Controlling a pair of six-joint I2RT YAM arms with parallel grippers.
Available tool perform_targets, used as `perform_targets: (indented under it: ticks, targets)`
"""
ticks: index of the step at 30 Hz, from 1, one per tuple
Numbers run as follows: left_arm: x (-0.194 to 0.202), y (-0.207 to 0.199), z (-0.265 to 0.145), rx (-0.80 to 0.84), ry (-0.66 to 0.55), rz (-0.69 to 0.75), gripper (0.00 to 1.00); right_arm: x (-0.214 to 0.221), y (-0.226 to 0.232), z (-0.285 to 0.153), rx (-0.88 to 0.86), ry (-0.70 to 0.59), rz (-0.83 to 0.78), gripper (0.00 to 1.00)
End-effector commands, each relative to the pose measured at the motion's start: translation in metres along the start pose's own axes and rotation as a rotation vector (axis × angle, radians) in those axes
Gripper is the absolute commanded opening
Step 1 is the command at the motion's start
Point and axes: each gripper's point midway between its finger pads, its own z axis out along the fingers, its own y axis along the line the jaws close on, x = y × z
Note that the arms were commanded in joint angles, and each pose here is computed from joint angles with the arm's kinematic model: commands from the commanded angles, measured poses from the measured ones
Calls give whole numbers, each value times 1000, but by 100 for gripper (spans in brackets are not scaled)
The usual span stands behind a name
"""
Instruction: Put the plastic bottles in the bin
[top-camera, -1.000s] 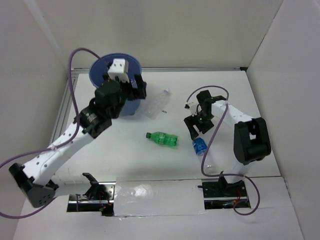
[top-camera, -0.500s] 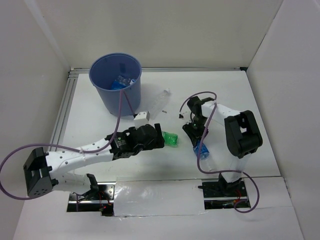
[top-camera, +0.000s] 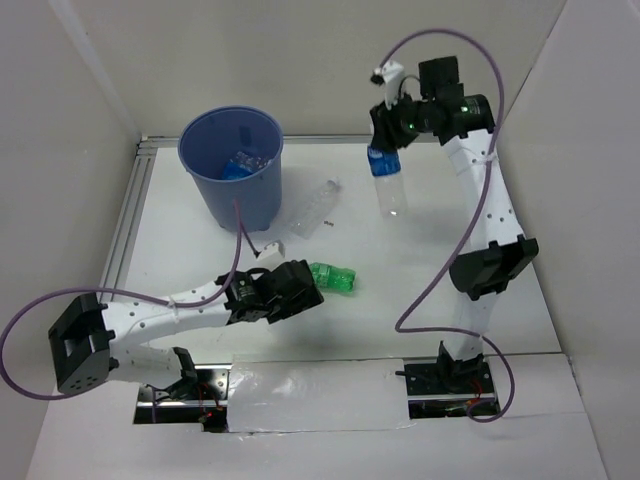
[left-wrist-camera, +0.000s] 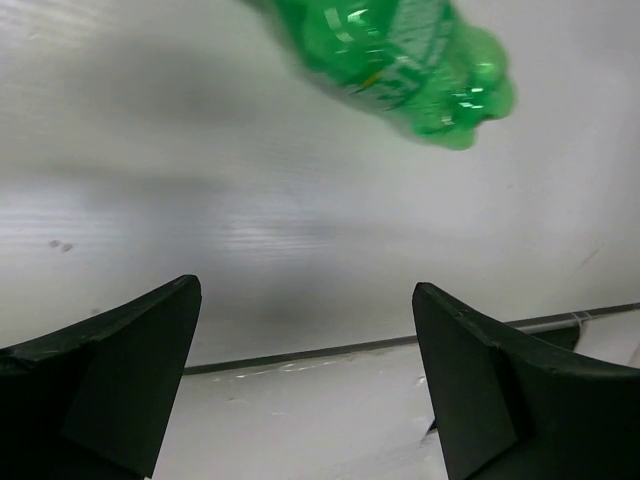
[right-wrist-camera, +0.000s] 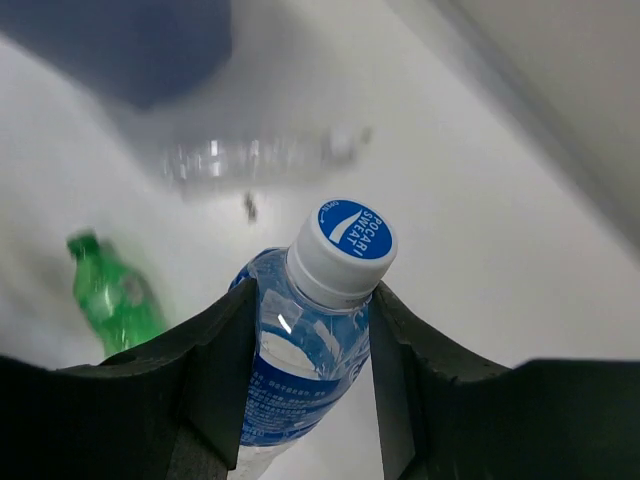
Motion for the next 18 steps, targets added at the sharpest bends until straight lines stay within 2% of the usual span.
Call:
perform_targets:
  ticks: [1, 3, 4, 6, 7, 8, 9, 10, 11, 12, 16, 18]
  targets:
    - [7, 21, -4, -5, 23, -90, 100, -99, 26, -42, -8, -324, -119, 4]
    - [11, 29, -6, 8, 30, -105, 100, -130, 39, -47, -11, -462, -136, 1]
    - [13, 28, -7, 23, 33, -100, 100, -180, 43, -91, 75, -690, -185, 1]
    - [14, 30, -8, 33, 31, -104, 100, -200, 70, -88, 60, -800, -211, 0]
    - [17, 30, -9, 37, 37, -95, 100, -225, 78, -104, 84, -912, -229, 0]
    - [16, 27, -9, 49, 35, -99, 100, -233, 81, -99, 87, -930, -187, 0]
    - [19, 26, -9, 52, 40, -92, 100, -255, 90, -120, 84, -1000, -184, 1]
    - [20, 28, -8, 53, 39, -82, 100, -265, 102, -98, 49, -1003, -162, 1]
    - [19, 25, -8, 62, 38, -84, 100, -275, 110, -100, 28, -1032, -132, 1]
    - [22, 27, -6, 54, 49, -81, 100, -291, 128, -115, 9, -1092, -145, 1]
    - [23, 26, -1, 51, 49, -69, 100, -309, 169, -92, -31, -1140, -167, 1]
    - [26, 24, 0, 53, 59, -69, 100, -309, 180, -68, -45, -1131, -173, 5]
